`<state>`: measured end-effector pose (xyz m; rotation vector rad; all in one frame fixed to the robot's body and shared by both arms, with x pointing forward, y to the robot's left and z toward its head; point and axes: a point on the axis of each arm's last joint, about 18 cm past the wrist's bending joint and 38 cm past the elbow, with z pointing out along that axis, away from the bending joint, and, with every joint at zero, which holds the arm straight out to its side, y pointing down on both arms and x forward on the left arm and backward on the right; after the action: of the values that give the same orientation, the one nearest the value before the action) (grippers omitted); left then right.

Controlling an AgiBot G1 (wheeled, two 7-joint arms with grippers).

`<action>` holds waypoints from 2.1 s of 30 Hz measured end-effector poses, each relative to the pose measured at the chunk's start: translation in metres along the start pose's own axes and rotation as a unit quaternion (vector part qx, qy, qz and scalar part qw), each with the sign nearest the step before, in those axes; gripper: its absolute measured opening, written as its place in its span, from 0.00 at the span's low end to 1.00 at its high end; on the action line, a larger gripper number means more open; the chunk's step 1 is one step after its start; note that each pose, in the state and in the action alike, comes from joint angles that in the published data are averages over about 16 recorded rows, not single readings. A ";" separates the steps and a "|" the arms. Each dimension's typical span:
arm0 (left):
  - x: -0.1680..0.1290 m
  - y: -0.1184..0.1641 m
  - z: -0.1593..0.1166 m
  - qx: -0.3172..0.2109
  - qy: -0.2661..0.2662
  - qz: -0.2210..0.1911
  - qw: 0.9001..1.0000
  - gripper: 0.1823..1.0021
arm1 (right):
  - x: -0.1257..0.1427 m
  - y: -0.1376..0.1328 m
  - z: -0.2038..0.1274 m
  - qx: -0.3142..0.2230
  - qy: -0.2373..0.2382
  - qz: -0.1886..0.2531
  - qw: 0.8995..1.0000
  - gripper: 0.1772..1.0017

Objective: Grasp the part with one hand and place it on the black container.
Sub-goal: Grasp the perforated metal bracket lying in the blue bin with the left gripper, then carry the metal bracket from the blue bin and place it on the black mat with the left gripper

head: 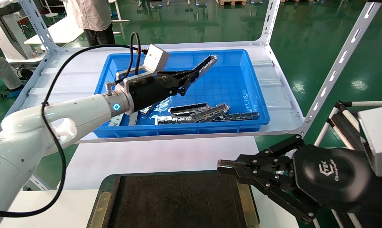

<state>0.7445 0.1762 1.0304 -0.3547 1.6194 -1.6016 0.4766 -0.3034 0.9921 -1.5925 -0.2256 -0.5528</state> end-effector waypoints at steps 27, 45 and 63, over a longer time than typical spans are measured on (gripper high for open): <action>0.059 0.012 -0.116 0.045 0.209 -0.003 0.977 0.02 | 0.000 0.000 0.000 0.000 0.000 0.000 1.000 0.02; 0.143 0.071 -0.185 -0.024 0.241 -0.062 0.968 0.02 | 0.000 0.000 0.000 0.000 0.000 0.000 1.000 0.02; 0.183 0.192 -0.193 -0.132 0.133 -0.167 0.968 0.02 | 0.000 0.000 0.000 0.000 0.000 0.000 1.000 0.02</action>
<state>0.5583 0.2132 0.7632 -0.5982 2.0759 -1.7393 0.4766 -0.3034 0.9921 -1.5925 -0.2256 -0.5528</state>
